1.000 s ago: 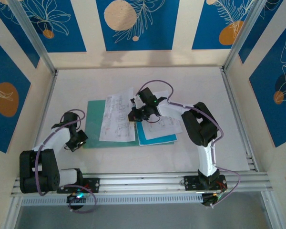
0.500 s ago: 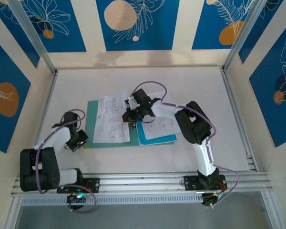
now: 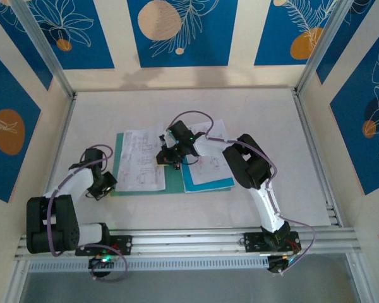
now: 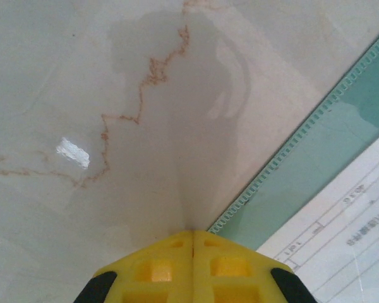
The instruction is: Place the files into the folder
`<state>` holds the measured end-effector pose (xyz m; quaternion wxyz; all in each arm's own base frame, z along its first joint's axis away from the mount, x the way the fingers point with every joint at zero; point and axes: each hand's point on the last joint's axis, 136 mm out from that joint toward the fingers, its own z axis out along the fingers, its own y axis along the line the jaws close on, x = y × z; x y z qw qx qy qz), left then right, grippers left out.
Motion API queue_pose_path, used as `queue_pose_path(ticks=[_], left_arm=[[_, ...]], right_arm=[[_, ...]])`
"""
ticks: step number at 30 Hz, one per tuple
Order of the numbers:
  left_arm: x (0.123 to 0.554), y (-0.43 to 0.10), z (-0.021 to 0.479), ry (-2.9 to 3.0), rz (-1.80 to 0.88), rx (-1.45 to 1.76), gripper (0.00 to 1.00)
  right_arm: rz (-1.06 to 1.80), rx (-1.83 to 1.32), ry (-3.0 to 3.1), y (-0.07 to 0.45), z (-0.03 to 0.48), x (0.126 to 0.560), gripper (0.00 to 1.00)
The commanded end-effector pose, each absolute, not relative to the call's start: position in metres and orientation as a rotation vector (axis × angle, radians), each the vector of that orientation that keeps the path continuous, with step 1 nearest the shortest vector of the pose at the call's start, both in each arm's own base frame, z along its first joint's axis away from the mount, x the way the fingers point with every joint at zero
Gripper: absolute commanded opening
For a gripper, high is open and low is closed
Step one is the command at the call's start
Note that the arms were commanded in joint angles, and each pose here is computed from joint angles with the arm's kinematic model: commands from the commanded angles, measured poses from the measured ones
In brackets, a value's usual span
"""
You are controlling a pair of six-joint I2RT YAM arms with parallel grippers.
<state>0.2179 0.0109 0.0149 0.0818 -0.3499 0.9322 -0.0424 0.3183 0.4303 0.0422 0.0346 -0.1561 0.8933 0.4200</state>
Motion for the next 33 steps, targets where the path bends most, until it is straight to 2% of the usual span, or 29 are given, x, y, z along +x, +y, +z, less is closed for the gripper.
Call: queue_pose_path(ticks=[1, 33], left_arm=[[0.211, 0.008, 0.008, 2.798, -0.161, -1.086, 0.0], [0.213, 0.006, 0.008, 2.796, -0.182, -1.081, 0.0]], right_arm=[[1.335, -0.498, 2.741, 0.441, 0.044, 0.315, 0.0], [1.328, -0.476, 2.783, 0.448, 0.031, 0.304, 0.0]])
